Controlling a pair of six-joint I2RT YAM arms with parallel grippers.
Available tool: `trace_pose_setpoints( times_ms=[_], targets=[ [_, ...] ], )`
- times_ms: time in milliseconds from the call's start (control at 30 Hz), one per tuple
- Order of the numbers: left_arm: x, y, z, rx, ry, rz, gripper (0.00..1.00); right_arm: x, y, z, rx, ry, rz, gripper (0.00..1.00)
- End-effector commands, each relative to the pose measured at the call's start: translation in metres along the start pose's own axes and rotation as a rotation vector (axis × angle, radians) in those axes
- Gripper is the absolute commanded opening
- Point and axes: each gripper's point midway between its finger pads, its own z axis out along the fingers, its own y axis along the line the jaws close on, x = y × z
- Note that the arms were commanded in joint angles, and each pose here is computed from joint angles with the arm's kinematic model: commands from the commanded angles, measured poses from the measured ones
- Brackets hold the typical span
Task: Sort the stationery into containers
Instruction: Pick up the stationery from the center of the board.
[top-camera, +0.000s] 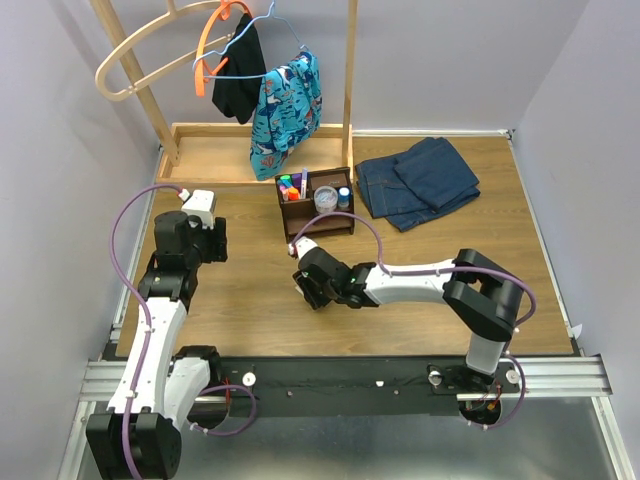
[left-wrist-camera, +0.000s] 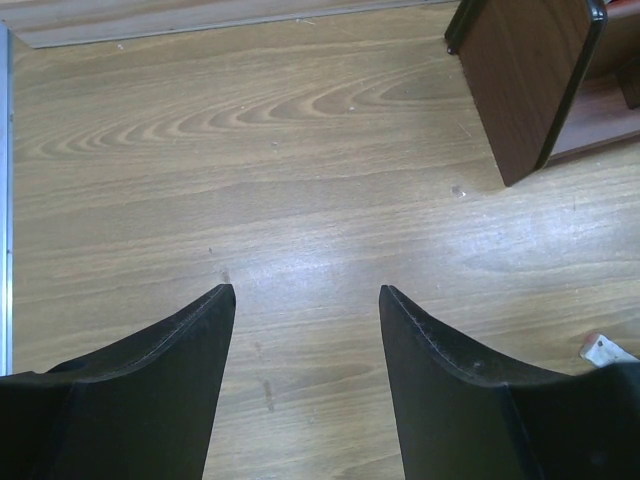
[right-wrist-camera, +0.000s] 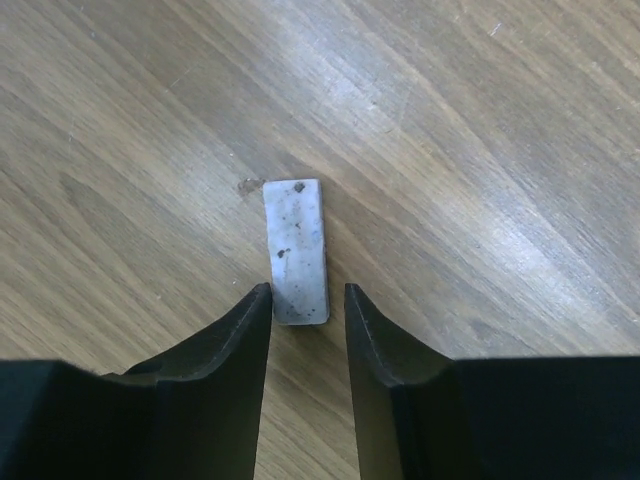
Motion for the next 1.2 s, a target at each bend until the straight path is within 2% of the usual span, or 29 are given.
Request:
trace_pose_setpoints(
  times_ms=[0,100,167,267,300,400,533,700,800,1000,1167],
  targets=[
    [-0.002,0.002,-0.002,-0.013,-0.023,-0.013,0.69,0.015,0.000,0.008,0.035,0.037,-0.008,0.38],
    [-0.001,0.003,-0.003,-0.017,-0.026,-0.014,0.69,0.020,0.000,0.009,0.048,0.050,-0.016,0.32],
    [-0.002,0.003,-0.003,-0.014,-0.032,-0.013,0.69,0.026,-0.001,0.008,0.050,0.065,-0.022,0.31],
    [-0.003,0.003,-0.004,-0.017,-0.035,-0.015,0.69,0.032,-0.002,0.007,0.054,0.072,-0.035,0.22],
    [-0.003,0.003,-0.004,-0.018,-0.037,-0.015,0.69,0.031,-0.002,0.005,0.057,0.064,-0.039,0.17],
    [-0.004,0.002,-0.005,-0.013,-0.037,-0.017,0.69,0.016,-0.011,-0.004,0.108,0.009,-0.030,0.12],
    [-0.005,-0.001,-0.005,0.010,-0.039,-0.017,0.69,-0.022,-0.028,-0.031,0.195,-0.111,-0.022,0.11],
    [-0.004,-0.007,-0.002,0.044,-0.013,-0.028,0.69,-0.035,-0.058,-0.050,0.261,-0.124,0.043,0.09],
    [-0.007,-0.008,-0.001,0.052,-0.006,-0.028,0.69,-0.046,-0.086,-0.051,0.311,-0.135,0.090,0.06],
    [-0.011,-0.008,0.002,0.057,0.001,-0.028,0.69,-0.064,-0.140,-0.043,0.388,-0.148,0.164,0.05],
    [-0.011,-0.007,0.005,0.054,0.001,-0.036,0.69,-0.082,-0.149,-0.036,0.379,-0.197,0.168,0.05]
  ],
)
